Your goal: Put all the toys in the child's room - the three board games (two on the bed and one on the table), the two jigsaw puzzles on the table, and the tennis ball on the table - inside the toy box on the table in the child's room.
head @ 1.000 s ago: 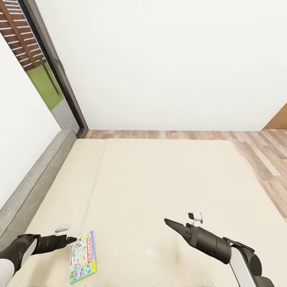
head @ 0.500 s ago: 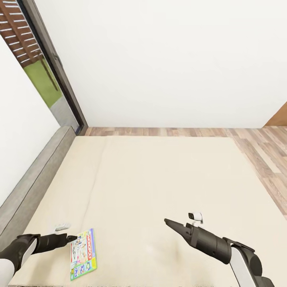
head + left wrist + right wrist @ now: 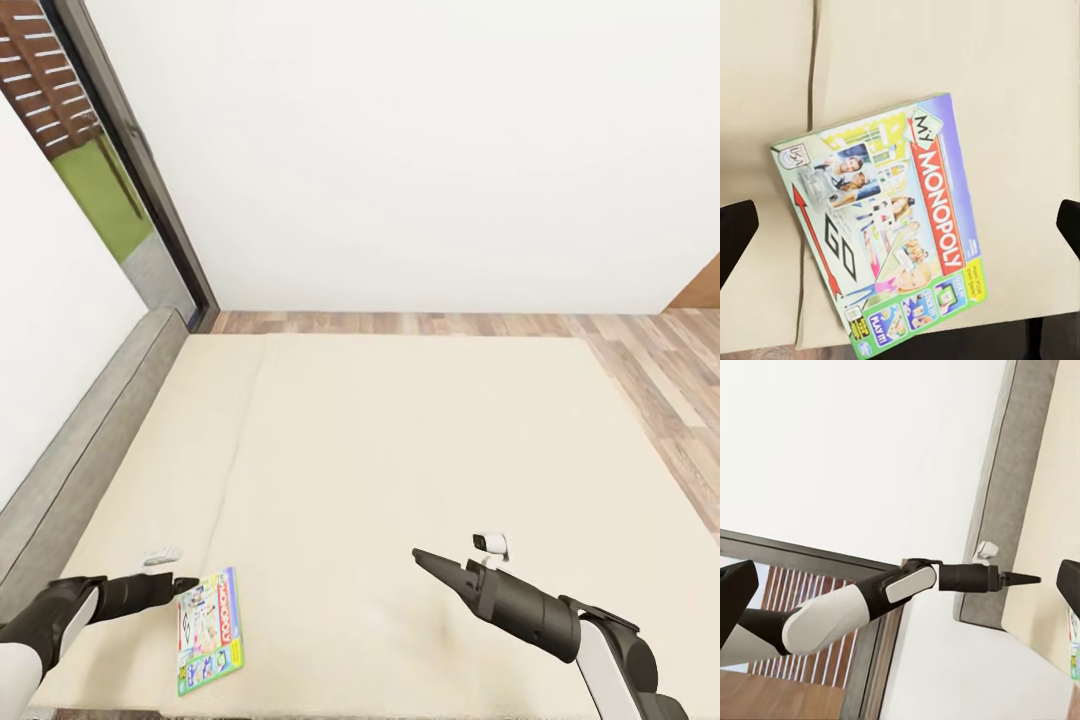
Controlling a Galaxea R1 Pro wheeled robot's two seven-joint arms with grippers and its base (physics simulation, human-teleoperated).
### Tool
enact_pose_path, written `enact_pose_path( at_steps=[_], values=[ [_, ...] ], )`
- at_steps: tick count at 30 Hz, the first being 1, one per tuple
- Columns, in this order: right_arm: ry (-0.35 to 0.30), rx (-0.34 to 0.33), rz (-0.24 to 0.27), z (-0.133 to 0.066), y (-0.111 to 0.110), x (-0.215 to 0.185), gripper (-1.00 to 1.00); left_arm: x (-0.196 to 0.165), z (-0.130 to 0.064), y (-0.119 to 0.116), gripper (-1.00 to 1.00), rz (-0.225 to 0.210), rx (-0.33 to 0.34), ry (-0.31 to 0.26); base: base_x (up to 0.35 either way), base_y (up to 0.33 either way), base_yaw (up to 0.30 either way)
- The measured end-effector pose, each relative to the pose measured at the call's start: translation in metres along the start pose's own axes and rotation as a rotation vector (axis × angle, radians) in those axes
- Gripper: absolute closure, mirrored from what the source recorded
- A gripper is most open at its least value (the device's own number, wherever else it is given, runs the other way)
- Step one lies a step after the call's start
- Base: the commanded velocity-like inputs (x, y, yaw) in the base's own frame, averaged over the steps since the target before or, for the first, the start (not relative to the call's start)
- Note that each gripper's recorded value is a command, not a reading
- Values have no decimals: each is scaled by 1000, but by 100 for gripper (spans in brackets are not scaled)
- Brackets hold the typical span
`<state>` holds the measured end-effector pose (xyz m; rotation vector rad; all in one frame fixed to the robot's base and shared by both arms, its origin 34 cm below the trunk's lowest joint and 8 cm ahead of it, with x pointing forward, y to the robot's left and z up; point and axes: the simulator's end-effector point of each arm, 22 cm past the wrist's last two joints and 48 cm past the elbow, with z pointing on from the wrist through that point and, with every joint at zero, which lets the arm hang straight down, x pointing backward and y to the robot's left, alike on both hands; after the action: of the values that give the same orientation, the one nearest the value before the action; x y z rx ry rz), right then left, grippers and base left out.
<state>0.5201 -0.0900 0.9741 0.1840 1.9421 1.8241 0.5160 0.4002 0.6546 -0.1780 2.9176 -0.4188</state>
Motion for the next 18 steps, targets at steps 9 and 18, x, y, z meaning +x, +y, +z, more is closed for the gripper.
enact_pose_path(
  at_steps=[9, 18],
  values=[
    [2, 6, 13, 0, -6, 2, -100, 3, 5, 0, -100, 4, 0, 3, 0, 0, 0],
    [5, 29, 27, 0, -15, 4, -100, 4, 14, -4, -100, 18, 1, -10, 0, 0, 0]
  ],
)
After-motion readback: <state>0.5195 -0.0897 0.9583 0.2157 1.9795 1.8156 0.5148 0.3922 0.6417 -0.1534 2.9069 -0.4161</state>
